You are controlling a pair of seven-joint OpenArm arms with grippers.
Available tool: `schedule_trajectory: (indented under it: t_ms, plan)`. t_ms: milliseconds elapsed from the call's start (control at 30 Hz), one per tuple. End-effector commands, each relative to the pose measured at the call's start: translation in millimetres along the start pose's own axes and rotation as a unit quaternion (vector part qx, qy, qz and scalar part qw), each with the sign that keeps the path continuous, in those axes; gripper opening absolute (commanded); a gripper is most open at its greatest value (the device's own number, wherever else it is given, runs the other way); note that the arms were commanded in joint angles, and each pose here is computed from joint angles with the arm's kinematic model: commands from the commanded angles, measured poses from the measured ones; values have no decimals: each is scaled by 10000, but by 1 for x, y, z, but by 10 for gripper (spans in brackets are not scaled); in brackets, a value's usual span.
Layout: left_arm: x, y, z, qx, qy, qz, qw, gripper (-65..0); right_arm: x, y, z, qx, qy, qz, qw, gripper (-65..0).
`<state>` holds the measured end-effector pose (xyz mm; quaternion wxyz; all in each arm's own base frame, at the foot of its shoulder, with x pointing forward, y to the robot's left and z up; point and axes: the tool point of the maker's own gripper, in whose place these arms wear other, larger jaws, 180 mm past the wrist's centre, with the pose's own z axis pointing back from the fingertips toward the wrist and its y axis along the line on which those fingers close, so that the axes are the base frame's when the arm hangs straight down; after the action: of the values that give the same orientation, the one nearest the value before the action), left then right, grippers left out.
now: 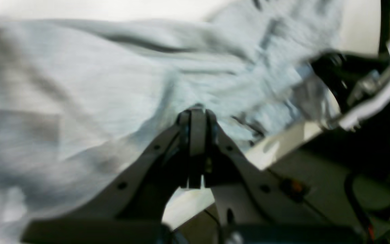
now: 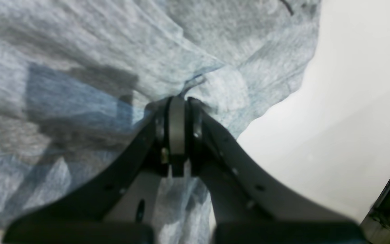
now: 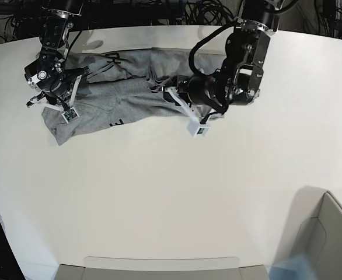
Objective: Fold the T-shirt properly
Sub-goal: 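Lay the strip end down mid-shirt and release with the left gripper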
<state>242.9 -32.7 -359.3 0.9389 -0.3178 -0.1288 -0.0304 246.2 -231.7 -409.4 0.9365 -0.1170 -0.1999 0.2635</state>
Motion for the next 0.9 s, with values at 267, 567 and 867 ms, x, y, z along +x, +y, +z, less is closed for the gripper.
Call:
schedule_trajectory:
  t_ms: [267, 567, 867]
  plan:
    - [55, 2, -23, 15, -447, 246, 9987, -650, 4, -1, 2, 31, -56, 43, 10000, -650]
    - [55, -39, 44, -330, -1323, -557, 9891, -650, 4, -1, 2, 27, -62, 42, 10000, -650]
    - [-25, 38, 30, 405, -661, 238, 9967, -650, 4, -2, 2, 21, -59, 47, 10000, -650]
